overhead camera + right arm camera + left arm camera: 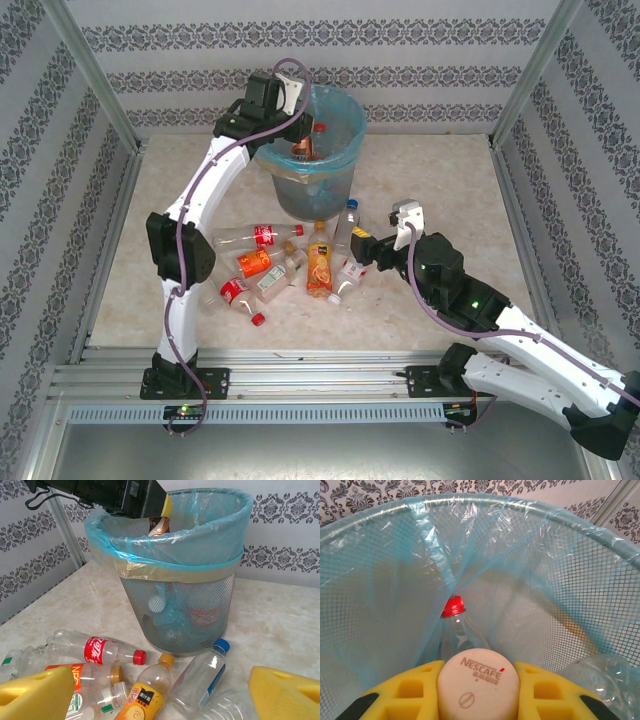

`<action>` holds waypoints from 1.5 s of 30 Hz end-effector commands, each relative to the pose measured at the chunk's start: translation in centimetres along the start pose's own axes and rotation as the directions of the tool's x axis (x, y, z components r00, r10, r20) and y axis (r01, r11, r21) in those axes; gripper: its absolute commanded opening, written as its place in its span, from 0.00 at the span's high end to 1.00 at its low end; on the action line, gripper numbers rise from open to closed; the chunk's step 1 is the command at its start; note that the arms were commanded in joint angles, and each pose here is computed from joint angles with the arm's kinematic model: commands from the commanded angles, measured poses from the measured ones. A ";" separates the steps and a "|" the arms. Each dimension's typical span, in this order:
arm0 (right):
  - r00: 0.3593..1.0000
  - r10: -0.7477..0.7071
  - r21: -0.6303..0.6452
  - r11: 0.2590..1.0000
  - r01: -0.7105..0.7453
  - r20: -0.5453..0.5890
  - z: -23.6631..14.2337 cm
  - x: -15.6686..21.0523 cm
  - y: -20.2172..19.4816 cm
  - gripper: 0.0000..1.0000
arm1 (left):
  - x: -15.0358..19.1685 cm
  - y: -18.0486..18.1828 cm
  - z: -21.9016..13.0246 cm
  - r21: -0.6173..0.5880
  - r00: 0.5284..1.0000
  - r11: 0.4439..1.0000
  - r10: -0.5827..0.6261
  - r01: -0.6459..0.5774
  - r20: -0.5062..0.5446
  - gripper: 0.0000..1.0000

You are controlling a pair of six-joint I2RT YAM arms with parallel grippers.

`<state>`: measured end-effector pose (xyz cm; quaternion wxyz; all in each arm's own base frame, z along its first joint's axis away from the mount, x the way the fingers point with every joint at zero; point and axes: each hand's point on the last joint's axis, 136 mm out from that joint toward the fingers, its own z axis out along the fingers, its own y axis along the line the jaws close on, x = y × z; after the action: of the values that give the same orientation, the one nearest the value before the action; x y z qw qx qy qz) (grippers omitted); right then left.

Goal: Put the plastic bottles in the bin

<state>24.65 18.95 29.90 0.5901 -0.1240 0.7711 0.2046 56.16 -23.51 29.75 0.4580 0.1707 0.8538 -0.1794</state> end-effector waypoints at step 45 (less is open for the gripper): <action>0.999 0.031 -0.021 0.999 -0.032 -0.005 0.6 0.1 0.4 0.10 | -2.0 3.7 -0.7 -0.082 0.983 0.997 0.004 0.011 0.181 0.45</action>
<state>24.69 19.41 29.44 0.5815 -0.1261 0.7754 0.2112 59.40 -19.69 30.08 0.5555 0.1395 0.8109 -0.1204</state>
